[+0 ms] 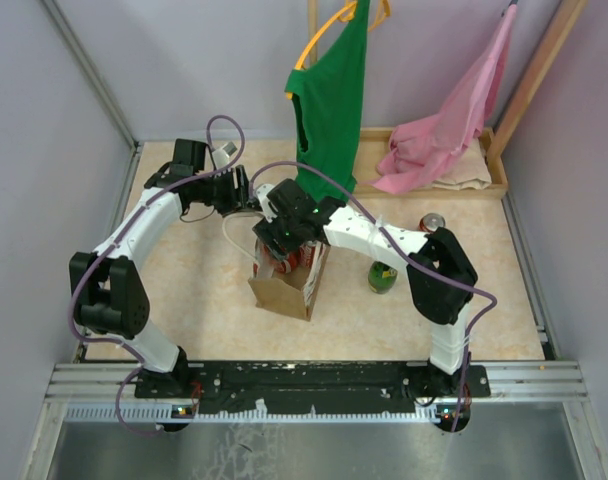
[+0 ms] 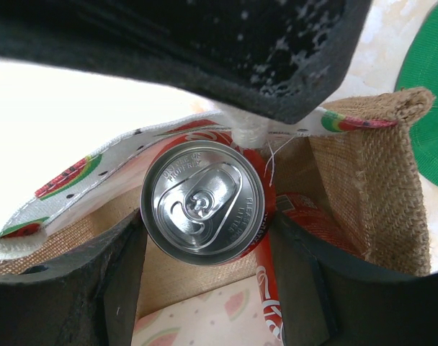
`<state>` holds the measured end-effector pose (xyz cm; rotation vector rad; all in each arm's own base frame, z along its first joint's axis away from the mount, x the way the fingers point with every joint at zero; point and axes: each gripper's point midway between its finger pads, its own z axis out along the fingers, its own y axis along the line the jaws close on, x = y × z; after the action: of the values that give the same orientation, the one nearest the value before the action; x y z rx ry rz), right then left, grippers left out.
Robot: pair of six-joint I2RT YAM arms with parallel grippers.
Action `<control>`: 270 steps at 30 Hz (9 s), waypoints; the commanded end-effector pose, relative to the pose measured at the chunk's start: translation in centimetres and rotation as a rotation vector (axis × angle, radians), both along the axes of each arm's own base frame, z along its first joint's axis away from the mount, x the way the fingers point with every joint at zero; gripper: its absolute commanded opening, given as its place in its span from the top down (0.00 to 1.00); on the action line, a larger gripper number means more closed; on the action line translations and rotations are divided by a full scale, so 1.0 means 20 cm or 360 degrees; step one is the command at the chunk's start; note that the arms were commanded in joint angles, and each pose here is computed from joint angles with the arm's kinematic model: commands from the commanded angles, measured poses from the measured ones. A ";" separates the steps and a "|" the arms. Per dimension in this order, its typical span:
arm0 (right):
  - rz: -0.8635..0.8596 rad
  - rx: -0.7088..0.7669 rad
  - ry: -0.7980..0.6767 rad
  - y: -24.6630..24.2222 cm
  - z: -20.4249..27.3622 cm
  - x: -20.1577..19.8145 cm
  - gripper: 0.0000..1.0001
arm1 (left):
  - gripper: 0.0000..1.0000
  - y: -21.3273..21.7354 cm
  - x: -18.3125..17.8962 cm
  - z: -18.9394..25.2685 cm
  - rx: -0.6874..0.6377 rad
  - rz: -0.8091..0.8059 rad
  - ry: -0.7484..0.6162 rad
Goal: Place the beverage into the canvas bag
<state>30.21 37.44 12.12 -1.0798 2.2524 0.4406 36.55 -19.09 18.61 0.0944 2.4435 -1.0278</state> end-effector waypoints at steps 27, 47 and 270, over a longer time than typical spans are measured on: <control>-0.0071 0.0013 -0.0249 -0.04 0.29 0.13 0.30 | 0.43 -0.01 0.02 0.04 -0.0027 -0.0046 -0.0037; -0.0059 0.0096 -0.0262 -0.02 0.45 0.11 0.30 | 0.43 -0.01 0.02 0.03 -0.0030 -0.0050 -0.0034; -0.0459 -0.0371 0.0423 -0.25 0.20 -0.31 1.00 | 0.38 0.09 0.12 0.23 0.0109 -0.0107 -0.0614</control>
<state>23.36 31.00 12.93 -0.8349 2.8269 0.0798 38.84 -17.25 21.69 0.3275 2.1945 -0.8756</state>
